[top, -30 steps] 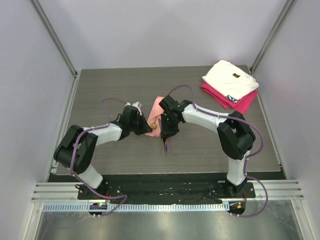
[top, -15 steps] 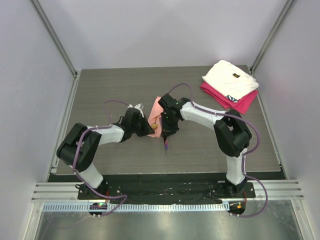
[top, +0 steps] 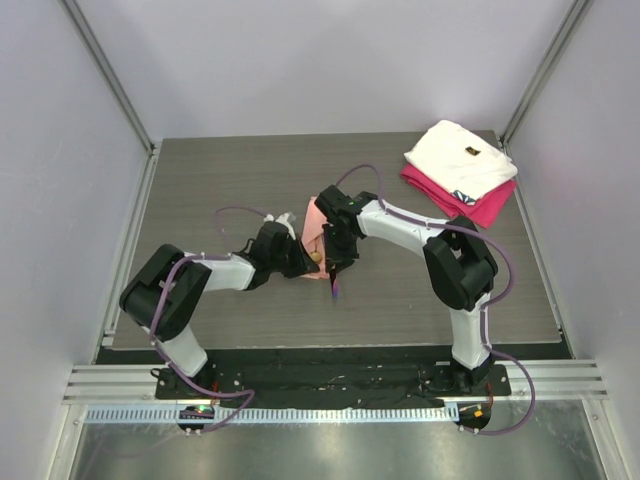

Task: Fold the napkin into a case and place the utensils inside
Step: Insert the knife into the folded napkin.

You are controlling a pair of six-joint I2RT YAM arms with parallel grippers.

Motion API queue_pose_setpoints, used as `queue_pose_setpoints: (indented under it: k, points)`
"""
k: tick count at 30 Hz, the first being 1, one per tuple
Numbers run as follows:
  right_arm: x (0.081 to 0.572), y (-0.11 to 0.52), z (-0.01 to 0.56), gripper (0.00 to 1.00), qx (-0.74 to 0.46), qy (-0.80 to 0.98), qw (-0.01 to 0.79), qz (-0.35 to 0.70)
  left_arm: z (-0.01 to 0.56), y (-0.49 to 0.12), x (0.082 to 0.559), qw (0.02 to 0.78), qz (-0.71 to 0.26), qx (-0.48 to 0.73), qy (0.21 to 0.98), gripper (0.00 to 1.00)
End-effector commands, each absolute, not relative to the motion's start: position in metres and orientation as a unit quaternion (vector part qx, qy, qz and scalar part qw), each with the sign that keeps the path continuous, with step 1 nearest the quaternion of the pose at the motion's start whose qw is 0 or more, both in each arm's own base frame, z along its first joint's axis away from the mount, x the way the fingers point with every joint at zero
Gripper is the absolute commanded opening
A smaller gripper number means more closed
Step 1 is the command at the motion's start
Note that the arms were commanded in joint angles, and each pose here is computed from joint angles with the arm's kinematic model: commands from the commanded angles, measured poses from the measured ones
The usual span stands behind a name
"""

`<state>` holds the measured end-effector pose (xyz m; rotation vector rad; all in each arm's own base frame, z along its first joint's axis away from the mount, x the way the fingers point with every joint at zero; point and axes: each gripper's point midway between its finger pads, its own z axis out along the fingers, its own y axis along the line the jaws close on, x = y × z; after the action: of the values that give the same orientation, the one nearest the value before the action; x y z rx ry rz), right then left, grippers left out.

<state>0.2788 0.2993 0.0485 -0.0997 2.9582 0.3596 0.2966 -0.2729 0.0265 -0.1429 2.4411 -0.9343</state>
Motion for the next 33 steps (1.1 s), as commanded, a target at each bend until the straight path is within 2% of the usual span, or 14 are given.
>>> queue_pose_setpoints:
  k: [1,15,33]
  points:
    - [0.285,0.296,0.06,0.01,-0.037,0.988,0.096,0.115,0.02,-0.279,0.29,0.248,-0.355,-0.055,0.9,0.0]
    - [0.302,0.3,0.057,0.01,-0.031,0.989,0.108,0.099,0.017,-0.288,0.282,0.236,-0.37,-0.057,0.897,0.0]
    - [0.347,0.309,0.053,0.01,-0.009,0.983,0.148,0.106,0.01,-0.287,0.273,0.223,-0.372,-0.051,0.9,0.0]
